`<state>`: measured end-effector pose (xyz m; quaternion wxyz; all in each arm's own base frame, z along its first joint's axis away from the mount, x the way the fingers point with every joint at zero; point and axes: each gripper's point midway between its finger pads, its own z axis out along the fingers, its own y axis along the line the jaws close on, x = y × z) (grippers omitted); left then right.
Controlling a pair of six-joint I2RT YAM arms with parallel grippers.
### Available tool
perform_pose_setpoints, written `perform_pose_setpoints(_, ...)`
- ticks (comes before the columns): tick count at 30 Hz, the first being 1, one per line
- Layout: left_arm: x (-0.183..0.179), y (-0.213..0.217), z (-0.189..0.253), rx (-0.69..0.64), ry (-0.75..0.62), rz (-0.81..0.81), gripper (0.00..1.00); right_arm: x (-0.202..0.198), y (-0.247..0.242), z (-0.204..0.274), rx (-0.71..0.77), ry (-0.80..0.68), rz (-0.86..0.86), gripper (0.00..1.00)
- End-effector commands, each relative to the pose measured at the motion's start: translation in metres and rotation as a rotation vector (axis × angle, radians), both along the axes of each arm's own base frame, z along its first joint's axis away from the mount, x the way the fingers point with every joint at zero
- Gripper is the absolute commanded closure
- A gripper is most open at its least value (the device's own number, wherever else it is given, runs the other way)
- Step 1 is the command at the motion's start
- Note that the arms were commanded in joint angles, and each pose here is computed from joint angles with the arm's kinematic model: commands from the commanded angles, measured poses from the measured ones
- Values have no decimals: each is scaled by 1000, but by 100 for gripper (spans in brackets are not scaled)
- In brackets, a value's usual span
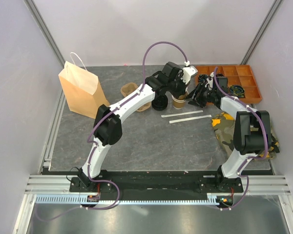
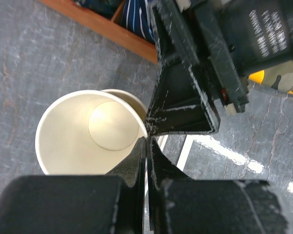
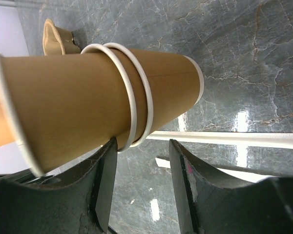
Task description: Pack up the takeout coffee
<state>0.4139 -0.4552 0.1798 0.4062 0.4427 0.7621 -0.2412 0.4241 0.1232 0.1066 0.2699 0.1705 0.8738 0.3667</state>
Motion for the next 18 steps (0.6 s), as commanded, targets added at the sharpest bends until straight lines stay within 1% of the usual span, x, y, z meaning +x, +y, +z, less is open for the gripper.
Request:
perform_pose_setpoints(1,2,-3,41,-17,-118,-31,98,4,0,2,-18,-30,8,46)
perform_pose_setpoints(8,6,6,62,-2,-186,-14,98,9,0,15,-15,-62,10,46)
perform_pose_setpoints(14,10,25,97,18,-279,-2,98,11,0,16,-16,-64,13,46)
perform_pose_setpoints(18,9,41,114,19,-290,14,98,14,-1,16,-23,-71,9,45)
